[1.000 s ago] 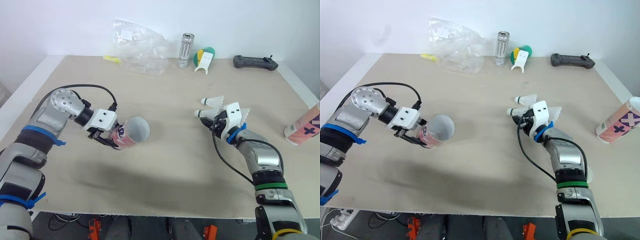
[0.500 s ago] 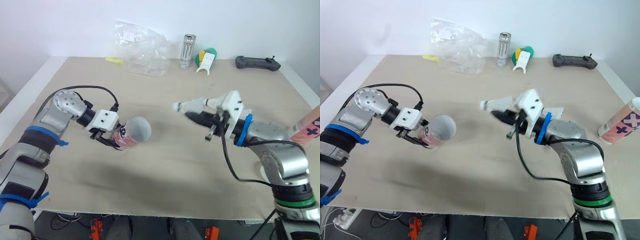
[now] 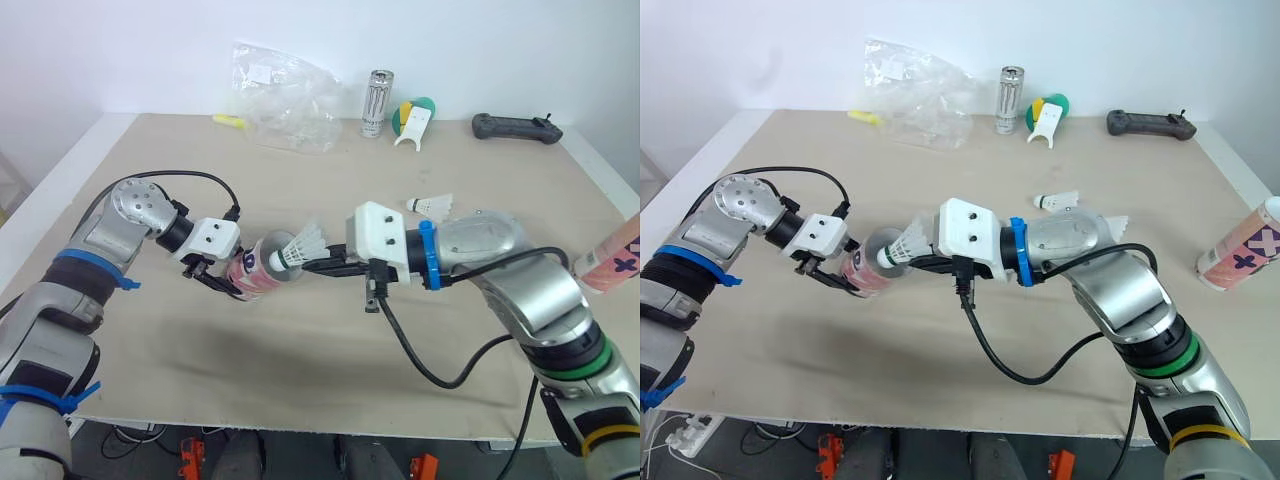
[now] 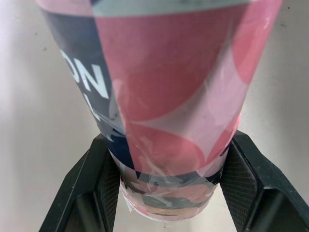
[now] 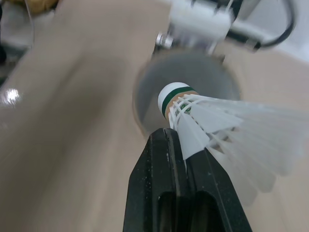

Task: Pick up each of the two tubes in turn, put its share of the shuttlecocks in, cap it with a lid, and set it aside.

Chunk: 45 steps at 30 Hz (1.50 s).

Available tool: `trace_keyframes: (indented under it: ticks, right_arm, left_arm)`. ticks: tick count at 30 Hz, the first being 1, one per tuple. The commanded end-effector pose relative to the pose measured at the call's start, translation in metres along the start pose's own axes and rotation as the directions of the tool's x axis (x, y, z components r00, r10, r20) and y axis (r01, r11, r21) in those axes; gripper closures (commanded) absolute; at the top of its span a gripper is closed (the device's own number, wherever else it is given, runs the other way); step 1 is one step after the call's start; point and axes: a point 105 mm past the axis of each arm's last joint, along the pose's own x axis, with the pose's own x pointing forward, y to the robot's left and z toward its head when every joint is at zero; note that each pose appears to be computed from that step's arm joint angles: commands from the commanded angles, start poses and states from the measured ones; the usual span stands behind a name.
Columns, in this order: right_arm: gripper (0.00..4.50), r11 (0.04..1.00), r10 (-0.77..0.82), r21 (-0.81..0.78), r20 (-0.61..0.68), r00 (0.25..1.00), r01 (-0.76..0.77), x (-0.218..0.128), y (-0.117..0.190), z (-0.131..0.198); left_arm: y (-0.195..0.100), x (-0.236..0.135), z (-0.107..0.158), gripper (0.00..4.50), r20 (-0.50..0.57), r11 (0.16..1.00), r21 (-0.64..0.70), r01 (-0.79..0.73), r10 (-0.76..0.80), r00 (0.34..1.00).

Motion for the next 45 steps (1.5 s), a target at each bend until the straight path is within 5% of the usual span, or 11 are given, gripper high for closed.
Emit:
trace_keyframes:
  ticks: [1,8,14,19,24,27,38,45]
  right_arm:
    - [3.59,0.997,0.043,-0.072,0.019,0.999,-0.042,-0.001,-0.003,0.017]
    - [0.48,0.999,0.052,-0.006,0.153,0.987,-0.052,-0.025,-0.002,0.043]
    - [0.48,0.953,-0.266,0.163,0.060,0.962,0.254,-0.083,-0.022,0.004]
    - [0.48,0.659,-0.658,0.271,-0.243,0.712,0.702,-0.164,-0.031,-0.093]
    - [0.48,0.354,-0.796,0.265,-0.417,0.438,0.897,-0.220,-0.037,-0.155]
    - [0.48,0.243,-0.812,0.268,-0.470,0.346,0.932,-0.238,-0.041,-0.179]
    - [0.48,0.299,-0.715,0.408,-0.503,0.486,0.862,-0.208,-0.035,-0.216]
    - [0.48,0.265,-0.706,0.429,-0.523,0.477,0.863,-0.205,-0.035,-0.230]
  left_arm:
    - [-0.019,0.026,-0.005,1.99,-0.002,0.990,-0.028,0.141,-0.141,0.990]
    - [-0.021,0.025,-0.004,1.99,0.002,0.989,-0.041,0.144,-0.144,0.990]
    - [-0.021,0.025,-0.004,1.99,0.004,0.988,-0.048,0.144,-0.144,0.990]
    - [-0.025,0.025,-0.004,1.99,0.011,0.987,-0.066,0.148,-0.148,0.989]
    - [-0.027,0.025,-0.006,1.99,0.008,0.986,-0.075,0.151,-0.151,0.989]
    - [-0.027,0.024,-0.005,1.99,0.011,0.986,-0.077,0.148,-0.148,0.989]
    - [-0.028,0.022,-0.003,1.99,0.015,0.987,-0.086,0.139,-0.139,0.990]
    - [-0.029,0.021,-0.002,1.99,0.014,0.987,-0.088,0.135,-0.135,0.991]
